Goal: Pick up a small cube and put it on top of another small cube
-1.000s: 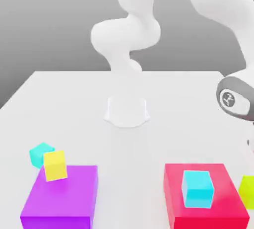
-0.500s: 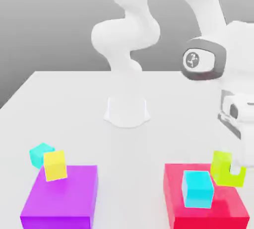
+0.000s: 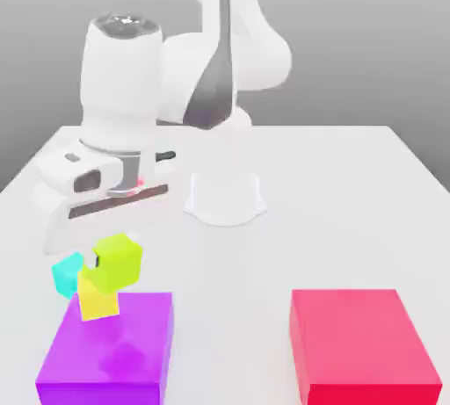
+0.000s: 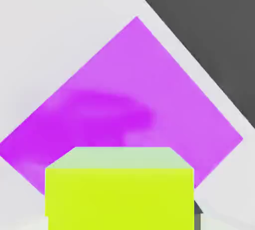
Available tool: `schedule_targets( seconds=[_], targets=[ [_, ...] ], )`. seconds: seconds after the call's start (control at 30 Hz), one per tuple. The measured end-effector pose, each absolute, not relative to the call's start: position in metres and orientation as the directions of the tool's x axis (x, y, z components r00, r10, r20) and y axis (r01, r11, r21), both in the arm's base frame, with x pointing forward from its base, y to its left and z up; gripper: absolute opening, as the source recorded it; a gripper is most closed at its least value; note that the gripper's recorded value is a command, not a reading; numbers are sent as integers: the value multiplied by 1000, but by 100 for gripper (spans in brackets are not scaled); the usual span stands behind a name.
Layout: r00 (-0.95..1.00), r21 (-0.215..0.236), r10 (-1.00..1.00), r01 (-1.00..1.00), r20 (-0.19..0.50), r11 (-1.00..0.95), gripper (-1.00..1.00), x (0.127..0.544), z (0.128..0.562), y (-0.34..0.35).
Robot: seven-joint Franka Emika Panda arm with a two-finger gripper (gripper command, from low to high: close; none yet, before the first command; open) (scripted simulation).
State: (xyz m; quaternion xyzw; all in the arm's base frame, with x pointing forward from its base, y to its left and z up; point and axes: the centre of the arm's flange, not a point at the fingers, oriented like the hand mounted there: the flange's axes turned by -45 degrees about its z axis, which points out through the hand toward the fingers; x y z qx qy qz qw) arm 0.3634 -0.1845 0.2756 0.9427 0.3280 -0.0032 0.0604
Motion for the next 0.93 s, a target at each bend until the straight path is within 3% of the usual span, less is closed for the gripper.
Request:
schedule_targets(
  seconds=[0.17,0.23,0.93],
  targets=[
    [904,15,427,427,-12,-904,-100,284,259,-250],
    [918,2,397,397,0,-918,-100,271,252,-256],
    [922,-5,388,388,6,-922,-100,268,193,-257]
  ],
)
